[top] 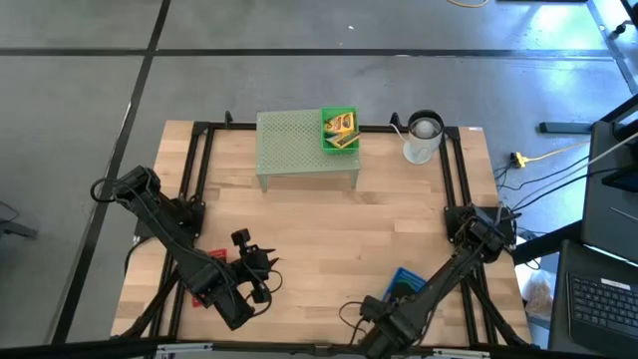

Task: Pick & Place Office Desk Supplies
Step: Put the blue bin on the shelf

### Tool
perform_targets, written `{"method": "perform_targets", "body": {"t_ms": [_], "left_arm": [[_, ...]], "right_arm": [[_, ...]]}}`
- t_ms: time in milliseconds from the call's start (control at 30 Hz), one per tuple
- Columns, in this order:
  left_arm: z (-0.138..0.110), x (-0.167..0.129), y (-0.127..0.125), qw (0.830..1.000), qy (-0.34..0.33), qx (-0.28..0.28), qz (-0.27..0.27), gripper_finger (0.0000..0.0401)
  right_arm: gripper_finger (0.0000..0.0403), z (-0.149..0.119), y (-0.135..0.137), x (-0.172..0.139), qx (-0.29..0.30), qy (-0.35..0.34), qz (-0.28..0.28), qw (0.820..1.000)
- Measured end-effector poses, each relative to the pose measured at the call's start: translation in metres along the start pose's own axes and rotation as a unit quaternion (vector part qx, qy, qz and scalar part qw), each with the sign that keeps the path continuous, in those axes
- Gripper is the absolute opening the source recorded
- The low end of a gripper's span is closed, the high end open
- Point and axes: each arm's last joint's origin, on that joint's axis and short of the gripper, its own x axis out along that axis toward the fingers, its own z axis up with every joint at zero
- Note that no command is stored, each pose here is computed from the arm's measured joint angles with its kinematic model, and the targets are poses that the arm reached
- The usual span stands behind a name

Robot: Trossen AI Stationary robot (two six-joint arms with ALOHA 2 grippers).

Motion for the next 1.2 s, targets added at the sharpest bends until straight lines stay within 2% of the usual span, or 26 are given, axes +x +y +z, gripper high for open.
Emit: {"method": "perform_targets", "body": {"t_ms": [233,467,633,833,967,1200], "left_arm": [[0.000,0.000,0.000,1.000,0.000,0.000,0.000,0.0097],[0.000,0.000,0.000,1.000,0.003,0.005,-0.001,0.0097],[-0.002,-0.002,-0.001,1.000,0.010,0.011,-0.008,0.0097],[-0.010,-0.015,-0.007,0.999,0.005,0.023,-0.029,0.0097],[-0.017,-0.026,-0.011,0.999,-0.007,0.034,-0.043,0.0097],[-0.025,-0.040,-0.014,0.997,-0.044,0.046,-0.047,0.0097]], "right_arm": [[0.0011,0.026,-0.014,-0.023,-0.046,-0.021,0.011,0.999],[0.0011,0.058,-0.022,-0.071,-0.108,-0.113,-0.005,0.988],[0.0011,0.079,-0.027,-0.109,-0.150,-0.187,0.003,0.971],[0.0011,0.097,-0.038,-0.134,-0.207,-0.231,-0.017,0.951],[0.0011,0.111,-0.047,-0.143,-0.250,-0.258,-0.051,0.932],[0.0010,0.141,-0.070,-0.163,-0.285,-0.316,-0.127,0.896]]}}
